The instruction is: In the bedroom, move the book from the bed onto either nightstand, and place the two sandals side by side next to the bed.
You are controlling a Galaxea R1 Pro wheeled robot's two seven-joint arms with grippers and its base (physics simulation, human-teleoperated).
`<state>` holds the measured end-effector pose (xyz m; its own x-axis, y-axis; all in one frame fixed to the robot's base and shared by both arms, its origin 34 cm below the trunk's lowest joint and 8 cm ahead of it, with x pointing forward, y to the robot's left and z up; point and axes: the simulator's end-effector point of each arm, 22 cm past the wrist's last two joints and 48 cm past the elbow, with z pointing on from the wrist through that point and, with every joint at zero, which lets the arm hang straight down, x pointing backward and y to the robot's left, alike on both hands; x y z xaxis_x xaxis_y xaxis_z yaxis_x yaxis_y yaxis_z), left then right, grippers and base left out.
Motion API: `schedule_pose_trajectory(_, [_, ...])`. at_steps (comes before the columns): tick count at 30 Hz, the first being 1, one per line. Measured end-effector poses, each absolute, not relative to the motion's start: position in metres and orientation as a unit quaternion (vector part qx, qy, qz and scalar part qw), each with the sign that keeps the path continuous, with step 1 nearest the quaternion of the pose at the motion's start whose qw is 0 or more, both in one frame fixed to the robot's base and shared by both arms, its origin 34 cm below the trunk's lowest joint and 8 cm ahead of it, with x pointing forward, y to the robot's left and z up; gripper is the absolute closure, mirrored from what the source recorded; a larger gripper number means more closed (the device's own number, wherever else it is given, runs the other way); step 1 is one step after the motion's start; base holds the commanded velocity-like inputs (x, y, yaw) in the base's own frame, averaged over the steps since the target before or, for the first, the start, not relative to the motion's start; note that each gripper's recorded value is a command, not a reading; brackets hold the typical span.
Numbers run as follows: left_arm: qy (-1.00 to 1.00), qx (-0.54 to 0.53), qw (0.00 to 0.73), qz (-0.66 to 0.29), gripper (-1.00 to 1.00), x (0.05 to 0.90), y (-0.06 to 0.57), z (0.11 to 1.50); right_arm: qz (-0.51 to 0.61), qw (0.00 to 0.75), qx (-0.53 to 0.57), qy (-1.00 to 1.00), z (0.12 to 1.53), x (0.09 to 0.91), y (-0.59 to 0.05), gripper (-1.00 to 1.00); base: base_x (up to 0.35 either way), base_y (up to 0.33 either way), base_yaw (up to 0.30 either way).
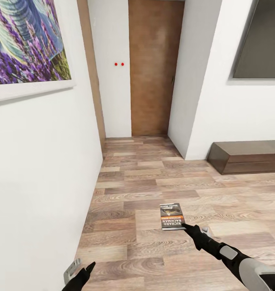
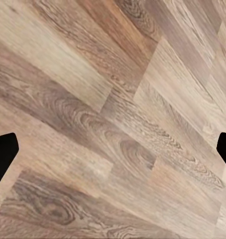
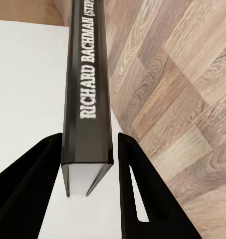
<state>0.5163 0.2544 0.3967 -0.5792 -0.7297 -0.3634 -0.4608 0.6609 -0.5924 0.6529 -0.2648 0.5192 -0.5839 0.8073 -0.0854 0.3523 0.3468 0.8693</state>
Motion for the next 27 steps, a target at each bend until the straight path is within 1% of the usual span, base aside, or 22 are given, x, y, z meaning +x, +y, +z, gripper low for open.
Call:
schedule_pose_trajectory(12, [0.860, -0.346, 0.301, -0.223, -1.00, 0.5163, 0.2544, 0.3967, 0.433, 0.263, 0.373, 0.777, 0.5193, 0.6530, -0.2648, 1.00, 0.158, 0.000, -0.154])
schedule_pose_trajectory(27, [0.860, -0.346, 0.301, -0.223, -1.00, 0.5163, 0.2544, 0.3967, 0.433, 0.263, 0.373, 0.778, 0.5192, 0.6529, -0.2648, 1.00, 0.158, 0.000, -0.202])
